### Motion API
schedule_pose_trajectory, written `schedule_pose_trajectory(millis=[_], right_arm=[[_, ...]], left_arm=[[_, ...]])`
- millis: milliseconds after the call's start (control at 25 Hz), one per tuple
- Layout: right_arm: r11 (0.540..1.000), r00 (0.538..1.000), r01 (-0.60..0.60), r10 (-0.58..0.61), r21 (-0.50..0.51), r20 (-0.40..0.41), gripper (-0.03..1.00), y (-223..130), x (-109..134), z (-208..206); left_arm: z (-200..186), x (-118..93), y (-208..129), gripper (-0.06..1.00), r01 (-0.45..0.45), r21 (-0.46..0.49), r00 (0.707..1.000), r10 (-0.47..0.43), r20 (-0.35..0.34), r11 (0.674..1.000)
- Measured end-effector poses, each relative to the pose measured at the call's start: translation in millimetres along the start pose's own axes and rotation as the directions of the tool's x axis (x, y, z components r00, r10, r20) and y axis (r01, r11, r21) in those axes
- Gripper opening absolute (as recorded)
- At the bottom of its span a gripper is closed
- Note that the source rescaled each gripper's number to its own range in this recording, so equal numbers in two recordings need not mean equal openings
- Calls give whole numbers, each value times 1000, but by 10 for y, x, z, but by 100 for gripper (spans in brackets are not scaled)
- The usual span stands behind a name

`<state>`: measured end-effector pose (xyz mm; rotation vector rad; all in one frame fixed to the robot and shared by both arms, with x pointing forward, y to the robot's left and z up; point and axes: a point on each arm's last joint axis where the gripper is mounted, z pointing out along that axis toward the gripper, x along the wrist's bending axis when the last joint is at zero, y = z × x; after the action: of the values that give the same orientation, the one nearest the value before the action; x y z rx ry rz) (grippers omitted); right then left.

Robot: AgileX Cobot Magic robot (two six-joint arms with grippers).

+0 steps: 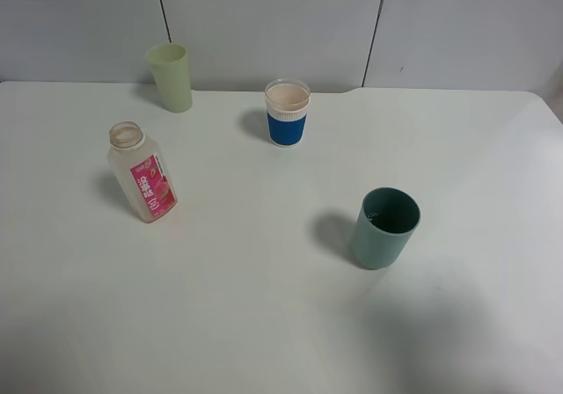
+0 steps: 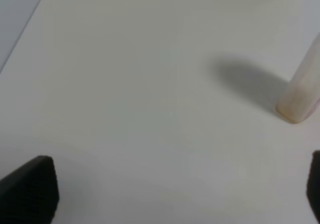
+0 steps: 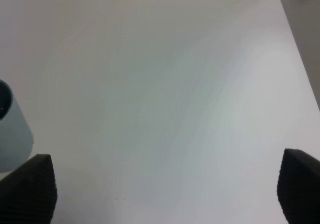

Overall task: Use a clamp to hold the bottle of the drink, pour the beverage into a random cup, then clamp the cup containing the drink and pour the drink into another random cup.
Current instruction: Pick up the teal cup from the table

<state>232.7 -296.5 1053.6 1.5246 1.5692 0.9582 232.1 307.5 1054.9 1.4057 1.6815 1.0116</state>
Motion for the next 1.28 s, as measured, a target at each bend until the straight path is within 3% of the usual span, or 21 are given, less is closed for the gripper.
schedule_pose_trajectory(millis=[360,600,960,1280], right_arm=[[1000,999,-22,21,20,28,64,18,-27,25],[995,999,-16,10,102,52,64,400,-60,210],[948,998,-1,-19,317,60,64,797,-99,901],[933,998,41,-58,358,37,64,837,-104,1418]], left_arm=[[0,0,0,100,0,0,1000,0,0,1000],[0,0,1,100,0,-1,1000,0,0,1000],[0,0,3,100,0,-3,1000,0,0,1000],[0,0,3,100,0,-3,1000,0,0,1000]])
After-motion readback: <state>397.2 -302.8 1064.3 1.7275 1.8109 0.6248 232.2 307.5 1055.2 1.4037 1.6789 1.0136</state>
